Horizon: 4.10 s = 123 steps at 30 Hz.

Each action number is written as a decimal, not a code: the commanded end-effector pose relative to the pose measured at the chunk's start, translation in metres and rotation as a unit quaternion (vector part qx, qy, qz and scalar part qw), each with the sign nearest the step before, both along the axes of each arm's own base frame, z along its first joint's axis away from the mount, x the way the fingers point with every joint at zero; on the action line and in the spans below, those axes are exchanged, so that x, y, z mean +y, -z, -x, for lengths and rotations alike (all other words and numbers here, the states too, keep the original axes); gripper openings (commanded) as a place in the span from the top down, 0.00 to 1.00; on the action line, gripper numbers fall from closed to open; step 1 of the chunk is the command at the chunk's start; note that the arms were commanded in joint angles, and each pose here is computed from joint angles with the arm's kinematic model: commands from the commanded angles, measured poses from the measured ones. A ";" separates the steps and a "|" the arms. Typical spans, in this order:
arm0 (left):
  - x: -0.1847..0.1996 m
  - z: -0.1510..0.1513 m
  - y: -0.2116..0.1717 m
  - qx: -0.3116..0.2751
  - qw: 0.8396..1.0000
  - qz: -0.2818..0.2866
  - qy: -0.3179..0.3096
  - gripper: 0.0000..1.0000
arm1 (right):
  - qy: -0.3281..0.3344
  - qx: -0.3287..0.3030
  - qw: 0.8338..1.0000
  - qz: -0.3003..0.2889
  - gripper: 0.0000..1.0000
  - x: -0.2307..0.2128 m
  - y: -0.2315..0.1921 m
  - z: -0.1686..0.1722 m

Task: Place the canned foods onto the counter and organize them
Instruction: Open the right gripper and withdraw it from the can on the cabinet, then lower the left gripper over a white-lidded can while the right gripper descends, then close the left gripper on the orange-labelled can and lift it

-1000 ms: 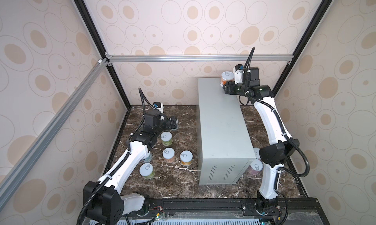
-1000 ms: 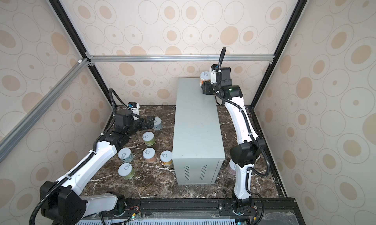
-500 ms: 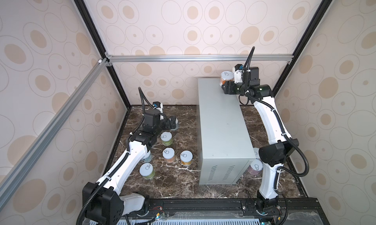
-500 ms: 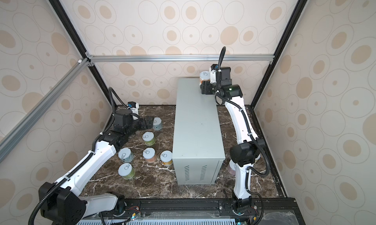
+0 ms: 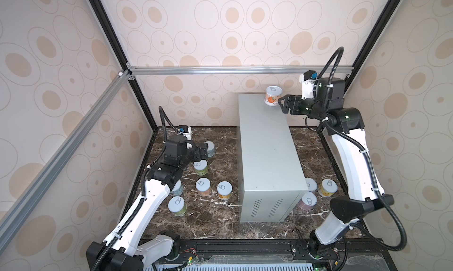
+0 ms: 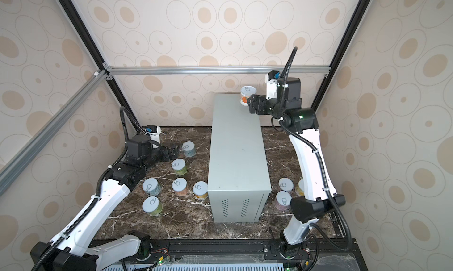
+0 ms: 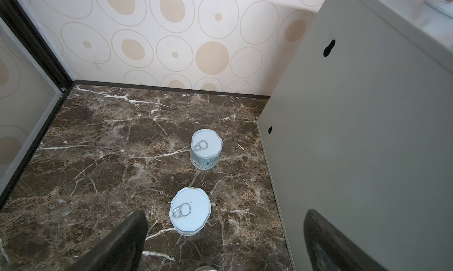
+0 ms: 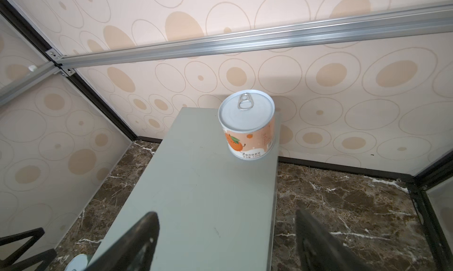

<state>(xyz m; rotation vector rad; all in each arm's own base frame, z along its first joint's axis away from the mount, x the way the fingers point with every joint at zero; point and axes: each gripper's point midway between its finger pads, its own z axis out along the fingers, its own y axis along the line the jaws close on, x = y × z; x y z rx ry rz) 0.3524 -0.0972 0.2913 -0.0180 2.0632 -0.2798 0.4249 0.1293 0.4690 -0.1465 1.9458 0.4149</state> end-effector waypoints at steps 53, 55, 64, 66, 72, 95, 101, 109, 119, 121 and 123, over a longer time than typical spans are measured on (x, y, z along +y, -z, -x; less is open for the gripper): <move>-0.022 0.064 0.222 0.178 0.982 -0.048 -0.030 0.01 | 0.129 0.157 0.962 -0.184 0.00 -0.090 0.246 0.086; -0.022 0.063 0.225 0.180 0.982 -0.049 -0.033 0.01 | 0.126 0.160 0.961 -0.185 0.00 -0.088 0.248 0.087; -0.017 0.060 0.247 0.201 0.976 -0.070 -0.052 0.01 | 0.118 0.167 0.961 -0.187 0.00 -0.084 0.253 0.086; -0.014 0.061 0.251 0.204 0.974 -0.077 -0.060 0.01 | 0.116 0.167 0.961 -0.187 0.00 -0.082 0.254 0.086; -0.007 0.063 0.260 0.205 0.972 -0.085 -0.073 0.01 | 0.113 0.171 0.961 -0.184 0.01 -0.079 0.259 0.085; -0.011 0.058 0.264 0.203 0.973 -0.080 -0.072 0.36 | 0.101 0.162 0.965 -0.181 0.01 -0.072 0.251 0.087; -0.012 0.057 0.242 0.180 0.979 -0.061 -0.071 0.41 | 0.092 0.158 0.967 -0.179 0.01 -0.069 0.248 0.089; -0.015 0.056 0.189 0.127 0.990 -0.032 -0.057 0.42 | 0.086 0.149 0.970 -0.174 0.00 -0.067 0.240 0.093; -0.014 0.059 0.117 0.075 0.996 -0.025 -0.037 0.43 | 0.086 0.140 0.973 -0.165 0.01 -0.065 0.225 0.100; -0.014 0.059 0.105 0.067 0.997 -0.027 -0.033 0.44 | 0.084 0.138 0.974 -0.161 0.01 -0.064 0.221 0.103; -0.013 0.060 0.092 0.060 0.997 -0.030 -0.030 0.44 | 0.082 0.135 0.975 -0.158 0.00 -0.063 0.216 0.107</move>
